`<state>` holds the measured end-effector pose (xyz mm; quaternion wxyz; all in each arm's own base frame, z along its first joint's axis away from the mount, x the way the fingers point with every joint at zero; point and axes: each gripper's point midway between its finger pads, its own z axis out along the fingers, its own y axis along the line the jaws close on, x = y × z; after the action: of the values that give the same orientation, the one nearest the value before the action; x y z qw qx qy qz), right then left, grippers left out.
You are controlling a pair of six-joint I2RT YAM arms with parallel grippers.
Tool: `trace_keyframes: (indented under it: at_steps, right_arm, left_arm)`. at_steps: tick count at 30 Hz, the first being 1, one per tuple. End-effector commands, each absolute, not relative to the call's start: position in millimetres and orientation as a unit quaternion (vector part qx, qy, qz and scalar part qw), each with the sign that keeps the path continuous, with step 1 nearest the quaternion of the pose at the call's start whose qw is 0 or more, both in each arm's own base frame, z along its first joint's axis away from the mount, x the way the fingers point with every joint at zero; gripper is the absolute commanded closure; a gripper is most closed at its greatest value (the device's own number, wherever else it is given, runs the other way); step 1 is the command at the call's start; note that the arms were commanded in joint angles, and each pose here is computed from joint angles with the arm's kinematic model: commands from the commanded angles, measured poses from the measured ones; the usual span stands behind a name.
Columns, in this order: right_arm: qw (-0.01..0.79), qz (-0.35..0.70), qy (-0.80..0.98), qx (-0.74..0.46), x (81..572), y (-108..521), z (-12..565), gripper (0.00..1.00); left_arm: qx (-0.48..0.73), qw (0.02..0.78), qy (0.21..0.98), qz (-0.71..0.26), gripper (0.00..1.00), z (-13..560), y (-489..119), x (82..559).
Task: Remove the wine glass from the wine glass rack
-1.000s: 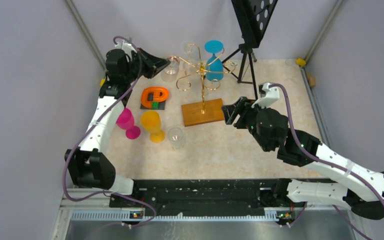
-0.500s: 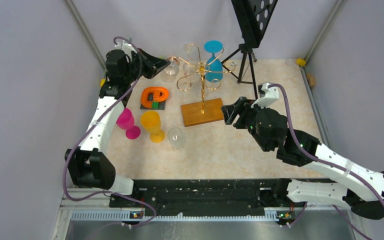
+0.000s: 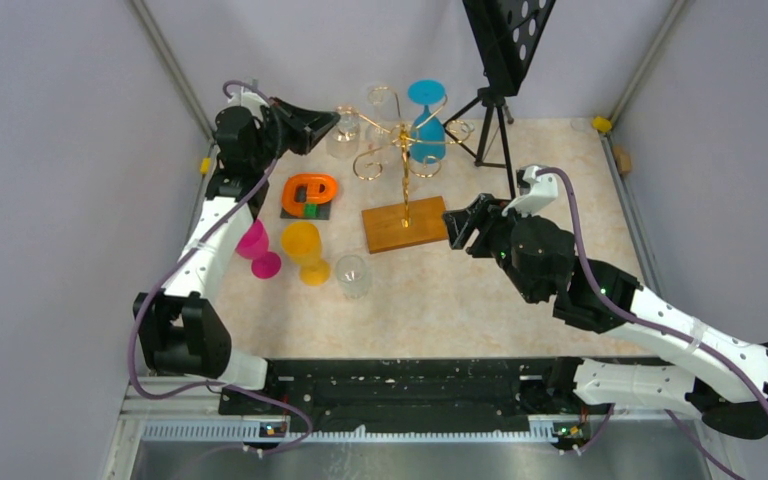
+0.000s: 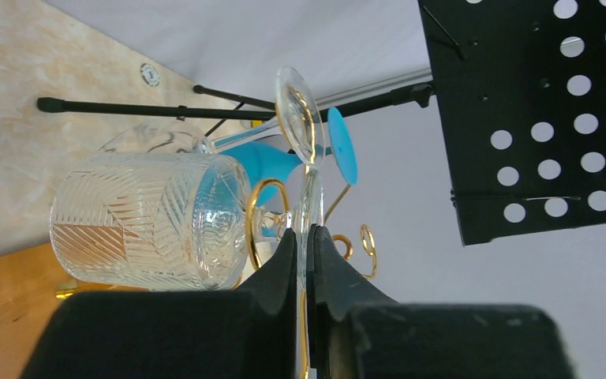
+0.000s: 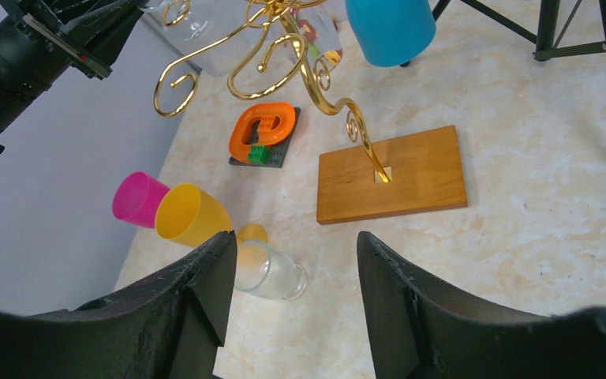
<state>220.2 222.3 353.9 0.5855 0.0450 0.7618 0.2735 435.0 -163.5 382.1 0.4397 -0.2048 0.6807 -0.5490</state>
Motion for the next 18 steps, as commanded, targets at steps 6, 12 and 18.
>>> trace_keyframes:
  at_steps: [6, 12, 18]
  right_arm:
    - [0.594, 0.285, 0.750, 0.063, 223.1, 219.8, 362.1, 0.41]
    - [0.594, 0.283, 0.751, 0.063, 223.2, 219.3, 361.4, 0.41]
    - [0.593, 0.283, 0.751, 0.064, 223.5, 219.9, 361.6, 0.41]
  left_arm:
    - [-0.150, 0.507, 0.605, -0.595, 1.00, 448.2, -164.6, 433.8]
    - [-0.127, 0.488, 0.614, -0.607, 1.00, 444.4, -178.8, 434.6]
    - [-0.113, 0.467, 0.623, -0.617, 1.00, 443.3, -192.4, 430.9]
